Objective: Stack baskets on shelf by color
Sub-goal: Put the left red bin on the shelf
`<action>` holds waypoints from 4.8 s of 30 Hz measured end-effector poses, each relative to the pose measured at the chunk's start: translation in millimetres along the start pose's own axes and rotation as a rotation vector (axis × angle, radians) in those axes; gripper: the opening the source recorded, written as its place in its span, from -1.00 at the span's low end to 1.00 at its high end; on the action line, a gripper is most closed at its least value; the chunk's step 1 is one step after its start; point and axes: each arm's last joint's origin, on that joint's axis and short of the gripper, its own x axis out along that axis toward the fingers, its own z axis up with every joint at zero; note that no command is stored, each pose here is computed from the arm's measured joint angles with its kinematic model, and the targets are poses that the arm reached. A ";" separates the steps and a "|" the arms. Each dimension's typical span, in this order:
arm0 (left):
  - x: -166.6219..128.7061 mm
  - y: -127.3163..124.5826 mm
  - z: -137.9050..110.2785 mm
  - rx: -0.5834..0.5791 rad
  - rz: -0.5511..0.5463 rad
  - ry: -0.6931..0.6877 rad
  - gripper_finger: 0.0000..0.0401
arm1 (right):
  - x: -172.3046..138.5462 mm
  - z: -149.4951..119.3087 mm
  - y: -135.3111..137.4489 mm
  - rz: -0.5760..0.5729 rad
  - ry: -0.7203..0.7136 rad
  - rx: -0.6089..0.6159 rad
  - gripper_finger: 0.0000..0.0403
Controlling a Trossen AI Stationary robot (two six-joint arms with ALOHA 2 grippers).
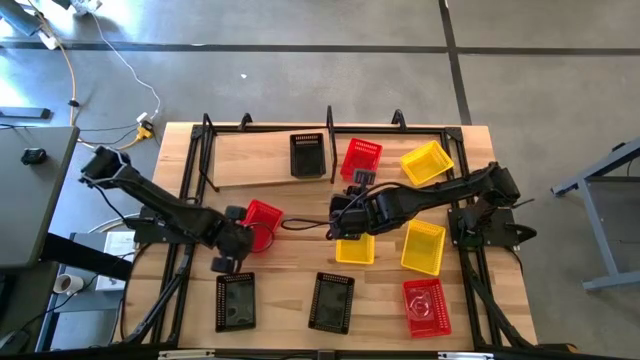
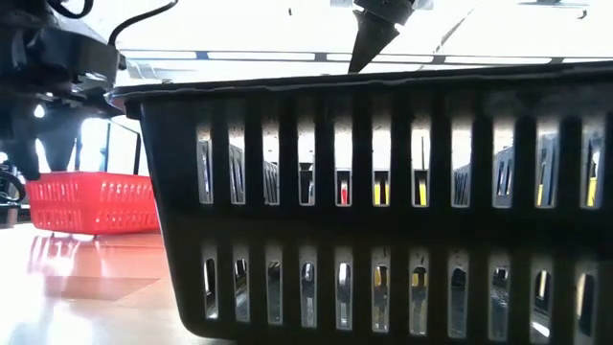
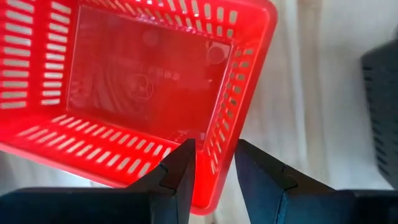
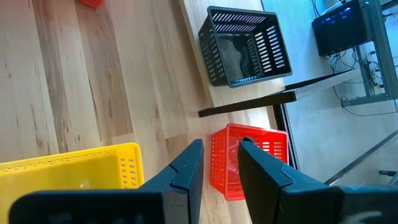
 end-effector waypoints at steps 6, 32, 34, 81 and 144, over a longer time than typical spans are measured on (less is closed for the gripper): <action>8.2 -1.5 2.0 -0.003 0.030 0.038 -0.55 | 0.0 0.0 0.0 0.000 0.000 0.000 -0.57; -11.6 4.1 -4.2 -0.047 0.008 -0.061 -0.98 | 0.1 0.0 0.1 0.000 0.000 0.002 -0.57; -17.5 6.1 -7.1 -0.046 0.005 -0.087 -0.99 | 0.1 0.2 0.1 0.000 -0.002 0.004 -0.57; -84.3 109.0 -28.6 -0.205 0.338 0.068 -0.99 | 0.2 1.9 -0.5 -0.027 -0.019 0.005 -0.57; -7.6 163.5 -25.2 -0.242 0.295 0.491 -0.70 | 0.2 1.8 -0.3 -0.023 -0.018 0.004 -0.57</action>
